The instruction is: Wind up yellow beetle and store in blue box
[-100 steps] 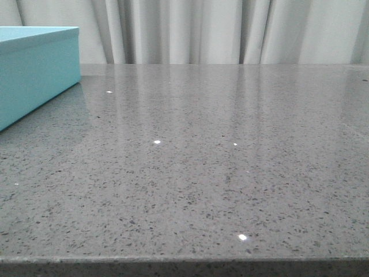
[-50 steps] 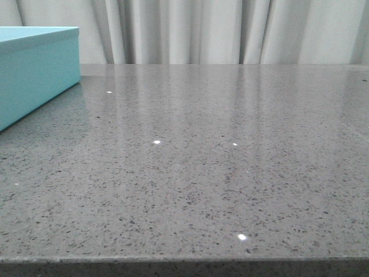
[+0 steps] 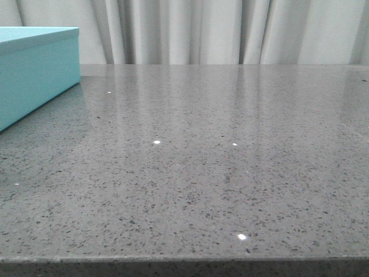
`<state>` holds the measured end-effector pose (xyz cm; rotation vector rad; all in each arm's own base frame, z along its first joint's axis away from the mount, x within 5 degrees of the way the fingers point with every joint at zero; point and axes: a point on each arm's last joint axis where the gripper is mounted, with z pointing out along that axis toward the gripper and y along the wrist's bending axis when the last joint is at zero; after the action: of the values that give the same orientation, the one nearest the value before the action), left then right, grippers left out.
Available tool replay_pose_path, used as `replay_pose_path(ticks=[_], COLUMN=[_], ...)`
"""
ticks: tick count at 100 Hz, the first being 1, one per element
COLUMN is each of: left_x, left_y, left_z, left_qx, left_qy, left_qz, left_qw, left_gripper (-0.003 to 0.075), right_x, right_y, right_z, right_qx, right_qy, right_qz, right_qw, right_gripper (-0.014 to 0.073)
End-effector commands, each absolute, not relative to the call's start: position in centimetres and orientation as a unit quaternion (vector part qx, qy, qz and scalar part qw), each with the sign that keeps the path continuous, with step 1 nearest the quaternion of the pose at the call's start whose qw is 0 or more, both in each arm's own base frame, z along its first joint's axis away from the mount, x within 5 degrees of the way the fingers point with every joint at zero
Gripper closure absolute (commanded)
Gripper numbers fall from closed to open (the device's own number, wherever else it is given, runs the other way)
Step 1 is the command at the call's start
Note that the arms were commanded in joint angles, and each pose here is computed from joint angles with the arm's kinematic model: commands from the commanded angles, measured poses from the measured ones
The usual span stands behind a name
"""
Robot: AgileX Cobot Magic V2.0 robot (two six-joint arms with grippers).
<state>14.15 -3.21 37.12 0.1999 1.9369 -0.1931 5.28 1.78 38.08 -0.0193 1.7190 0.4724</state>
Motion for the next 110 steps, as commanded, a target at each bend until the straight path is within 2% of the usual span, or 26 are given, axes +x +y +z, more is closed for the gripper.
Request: replay_pose_path(ticks=[1,53,110], left_x=[13.3,8.7,7.6], left_y=[-3.2,-2.2,-1.9], left_z=[37.9,31.9,31.0], left_qx=[0.080,0.074,0.073], left_qy=[0.777,0.756,0.743], left_qz=[-0.094,-0.094,-0.096], left_qw=[0.618,0.643,0.658], left_gripper=[0.0741,0.0741,0.0741], right_x=[4.7,1.8,1.4], right_y=[1.3,0.0,-0.2], right_z=[38.9,33.9,33.3], right_qx=[-0.022,-0.038,-0.040], right_qy=[0.698,0.654,0.649], right_qz=[0.193,0.159,0.152], right_qw=[0.690,0.738,0.744], right_gripper=[0.0662,0.0662,0.0662])
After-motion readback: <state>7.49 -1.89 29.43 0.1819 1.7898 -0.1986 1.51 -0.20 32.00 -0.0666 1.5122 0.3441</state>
